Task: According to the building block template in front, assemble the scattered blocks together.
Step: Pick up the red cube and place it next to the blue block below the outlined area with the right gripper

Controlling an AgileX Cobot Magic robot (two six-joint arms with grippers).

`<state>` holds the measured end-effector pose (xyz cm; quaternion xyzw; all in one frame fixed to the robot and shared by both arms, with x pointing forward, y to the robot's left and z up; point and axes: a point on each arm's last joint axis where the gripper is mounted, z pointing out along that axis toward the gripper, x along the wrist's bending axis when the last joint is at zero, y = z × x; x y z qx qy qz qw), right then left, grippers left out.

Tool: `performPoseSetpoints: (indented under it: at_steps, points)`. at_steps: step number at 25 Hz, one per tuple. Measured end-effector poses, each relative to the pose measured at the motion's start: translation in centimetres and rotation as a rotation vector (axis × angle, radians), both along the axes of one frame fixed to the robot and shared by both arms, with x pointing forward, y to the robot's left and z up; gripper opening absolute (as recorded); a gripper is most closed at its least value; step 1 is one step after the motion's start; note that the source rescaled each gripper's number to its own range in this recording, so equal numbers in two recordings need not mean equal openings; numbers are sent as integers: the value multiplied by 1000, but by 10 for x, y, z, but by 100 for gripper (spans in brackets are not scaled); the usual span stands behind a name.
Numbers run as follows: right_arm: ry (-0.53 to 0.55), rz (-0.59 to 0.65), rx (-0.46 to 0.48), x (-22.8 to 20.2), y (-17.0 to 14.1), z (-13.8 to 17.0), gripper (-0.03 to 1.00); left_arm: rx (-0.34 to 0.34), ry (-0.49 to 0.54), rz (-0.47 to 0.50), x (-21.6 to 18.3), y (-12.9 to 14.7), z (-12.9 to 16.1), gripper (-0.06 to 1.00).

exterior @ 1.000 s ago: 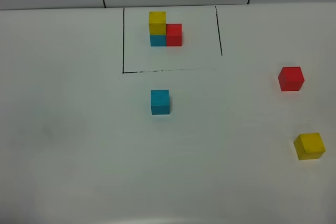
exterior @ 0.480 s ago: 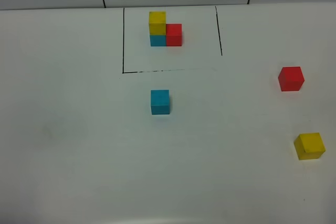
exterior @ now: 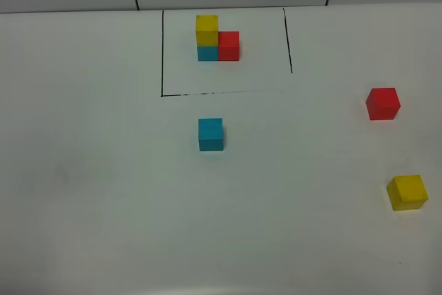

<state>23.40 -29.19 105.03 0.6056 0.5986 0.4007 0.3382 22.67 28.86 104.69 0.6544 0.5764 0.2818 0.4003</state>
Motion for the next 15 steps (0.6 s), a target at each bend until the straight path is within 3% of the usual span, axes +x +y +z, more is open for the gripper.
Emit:
performPoseSetpoints:
  at_steps: [4,10,15]
  points:
    - [88,13,-21,15,0,2,67,0,0,0,0,0,0,76]
    - [258,49,-76,65,-1,19,93,-1,0,0,0,0,0,76]
    - [373,48,-83,117,-2,23,99,-1,0,0,0,0,0,76]
